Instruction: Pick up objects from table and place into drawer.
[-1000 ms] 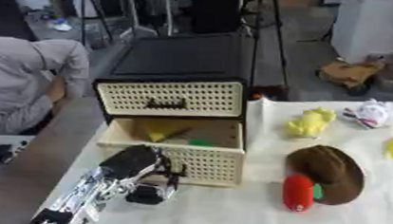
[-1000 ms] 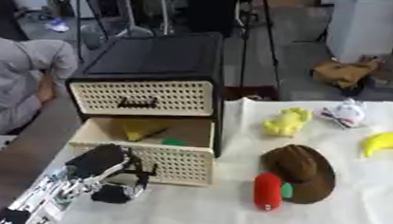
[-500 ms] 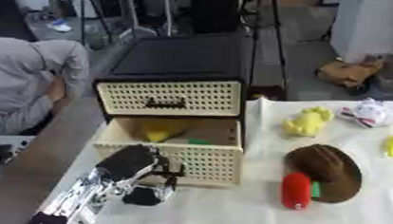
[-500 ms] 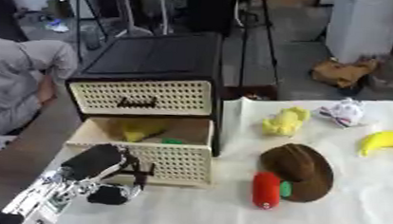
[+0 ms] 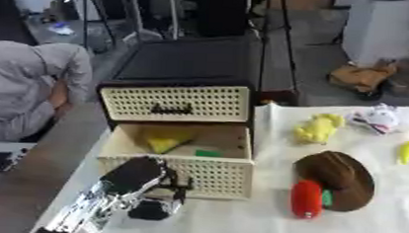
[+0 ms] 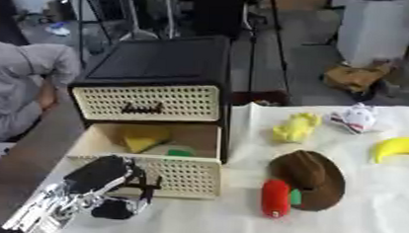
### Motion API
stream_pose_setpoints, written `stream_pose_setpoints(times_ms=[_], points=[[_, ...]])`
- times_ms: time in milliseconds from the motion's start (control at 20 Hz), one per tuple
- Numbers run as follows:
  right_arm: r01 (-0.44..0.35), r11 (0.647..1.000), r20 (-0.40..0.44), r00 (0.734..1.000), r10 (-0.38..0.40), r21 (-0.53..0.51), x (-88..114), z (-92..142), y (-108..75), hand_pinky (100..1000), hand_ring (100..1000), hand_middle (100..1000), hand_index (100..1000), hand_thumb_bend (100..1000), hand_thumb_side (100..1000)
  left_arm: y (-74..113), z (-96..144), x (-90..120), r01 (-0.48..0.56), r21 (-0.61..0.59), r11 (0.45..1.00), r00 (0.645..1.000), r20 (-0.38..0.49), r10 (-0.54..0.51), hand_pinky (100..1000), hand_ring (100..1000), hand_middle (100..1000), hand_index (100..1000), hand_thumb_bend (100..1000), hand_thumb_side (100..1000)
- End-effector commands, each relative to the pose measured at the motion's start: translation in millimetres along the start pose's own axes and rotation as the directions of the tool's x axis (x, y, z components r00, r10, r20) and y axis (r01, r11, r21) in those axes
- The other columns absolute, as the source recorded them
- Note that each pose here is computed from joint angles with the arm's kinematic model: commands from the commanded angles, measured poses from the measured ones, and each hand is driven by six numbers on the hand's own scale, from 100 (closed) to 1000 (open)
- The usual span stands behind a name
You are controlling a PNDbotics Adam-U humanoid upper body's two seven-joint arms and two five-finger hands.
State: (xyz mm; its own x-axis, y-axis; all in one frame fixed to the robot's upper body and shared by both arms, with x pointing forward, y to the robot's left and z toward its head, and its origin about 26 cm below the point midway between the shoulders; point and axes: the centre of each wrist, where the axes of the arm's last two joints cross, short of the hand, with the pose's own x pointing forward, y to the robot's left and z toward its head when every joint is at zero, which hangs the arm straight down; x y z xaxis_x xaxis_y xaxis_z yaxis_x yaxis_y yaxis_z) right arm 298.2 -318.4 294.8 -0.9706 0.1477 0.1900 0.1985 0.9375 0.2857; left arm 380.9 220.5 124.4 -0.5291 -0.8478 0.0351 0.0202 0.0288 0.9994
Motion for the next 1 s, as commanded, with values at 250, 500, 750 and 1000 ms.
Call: stream_pose_setpoints(times_ms=[250, 500, 750, 1000], points=[[-0.013, 1.0, 0.043, 0.999, 0.012, 0.021, 7.0, -10.3, -0.7, 584, 733, 596, 741, 100, 814, 12.3, 2.2, 10.8, 0.013, 0.05, 0.999, 0.999, 0.043, -0.016, 100, 100, 100, 539, 100, 626], [-0.018, 1.0, 0.044, 0.999, 0.018, 0.021, 7.0, -9.9, -1.7, 584, 733, 596, 741, 100, 813, 12.0, 4.8, 14.9, 0.007, 0.052, 0.999, 0.998, 0.054, -0.009, 100, 100, 100, 537, 100, 628], [-0.022, 1.0, 0.047, 0.999, 0.021, 0.018, 7.1, -10.2, -2.5, 584, 733, 596, 741, 100, 811, 6.0, 4.4, 19.6, 0.005, 0.026, 1.0, 0.998, 0.063, -0.007, 100, 100, 100, 544, 100, 629], [-0.024, 1.0, 0.048, 0.999, 0.023, 0.015, 7.2, -10.3, -2.8, 584, 733, 597, 741, 100, 810, 1.5, 4.9, 21.5, 0.008, 0.011, 1.0, 0.998, 0.064, -0.009, 100, 100, 100, 562, 100, 627]])
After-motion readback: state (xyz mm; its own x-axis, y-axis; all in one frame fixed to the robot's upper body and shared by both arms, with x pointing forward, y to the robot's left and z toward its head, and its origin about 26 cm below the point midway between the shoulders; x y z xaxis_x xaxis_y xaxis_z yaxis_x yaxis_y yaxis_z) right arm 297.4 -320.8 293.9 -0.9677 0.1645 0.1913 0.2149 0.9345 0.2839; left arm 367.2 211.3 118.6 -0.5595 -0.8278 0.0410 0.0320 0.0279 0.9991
